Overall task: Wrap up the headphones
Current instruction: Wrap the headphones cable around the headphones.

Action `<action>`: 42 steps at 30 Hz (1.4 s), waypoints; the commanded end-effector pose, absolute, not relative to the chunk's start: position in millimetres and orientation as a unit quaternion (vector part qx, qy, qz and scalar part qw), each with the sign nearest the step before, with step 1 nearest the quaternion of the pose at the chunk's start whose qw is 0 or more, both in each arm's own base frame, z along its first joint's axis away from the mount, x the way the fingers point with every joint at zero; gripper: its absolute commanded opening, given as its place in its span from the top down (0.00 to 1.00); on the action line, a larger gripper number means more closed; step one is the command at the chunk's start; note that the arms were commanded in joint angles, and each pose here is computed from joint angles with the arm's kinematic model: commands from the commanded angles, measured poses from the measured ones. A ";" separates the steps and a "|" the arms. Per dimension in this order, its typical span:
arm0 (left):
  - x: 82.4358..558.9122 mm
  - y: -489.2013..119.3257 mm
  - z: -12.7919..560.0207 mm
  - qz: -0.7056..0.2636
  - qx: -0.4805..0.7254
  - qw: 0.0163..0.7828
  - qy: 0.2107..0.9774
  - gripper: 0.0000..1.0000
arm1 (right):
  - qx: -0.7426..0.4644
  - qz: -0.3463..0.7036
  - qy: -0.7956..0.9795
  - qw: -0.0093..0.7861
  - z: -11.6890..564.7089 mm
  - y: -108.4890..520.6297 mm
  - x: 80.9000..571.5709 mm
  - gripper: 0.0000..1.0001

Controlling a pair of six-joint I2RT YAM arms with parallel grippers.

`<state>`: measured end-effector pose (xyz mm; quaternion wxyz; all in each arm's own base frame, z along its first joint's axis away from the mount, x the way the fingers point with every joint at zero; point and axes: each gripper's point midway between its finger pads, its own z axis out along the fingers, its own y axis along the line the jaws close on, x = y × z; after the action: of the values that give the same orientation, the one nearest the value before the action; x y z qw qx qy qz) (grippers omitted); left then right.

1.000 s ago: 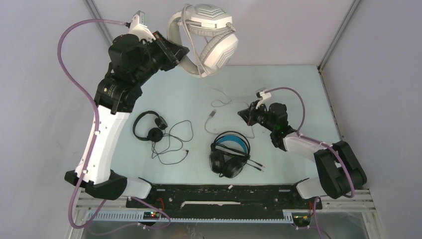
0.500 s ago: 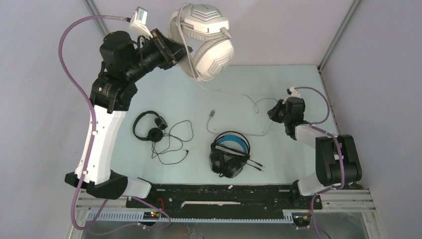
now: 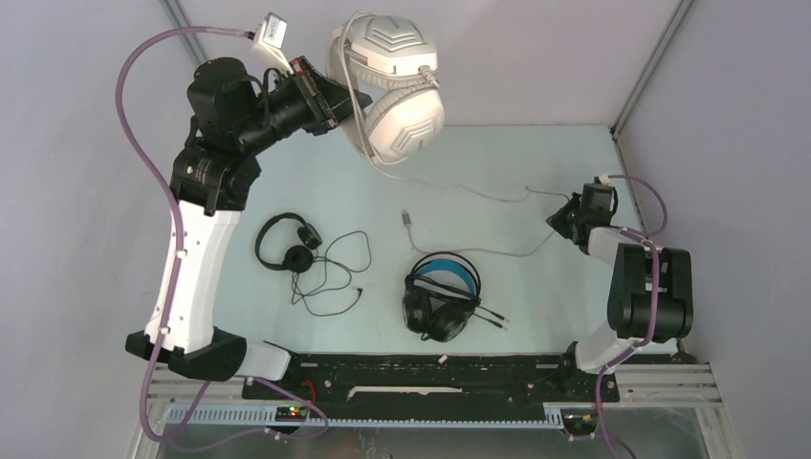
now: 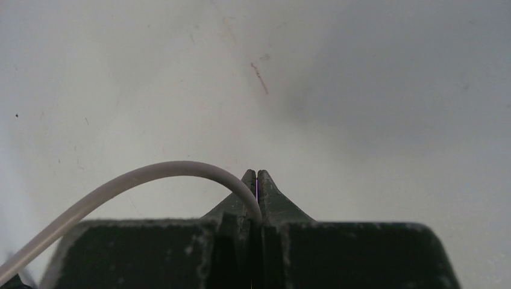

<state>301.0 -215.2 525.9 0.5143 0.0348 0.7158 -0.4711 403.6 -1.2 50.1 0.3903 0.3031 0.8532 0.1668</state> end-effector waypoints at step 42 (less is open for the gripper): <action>331.1 -148.0 481.7 -0.307 -0.033 0.561 0.768 1.00 | 0.167 0.164 0.868 0.439 220.0 -17.0 387.9 0.40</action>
<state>328.1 -152.7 443.6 0.5115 -0.0147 0.8080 -0.2921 400.3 -32.8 168.1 0.4045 0.2326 0.8720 0.1481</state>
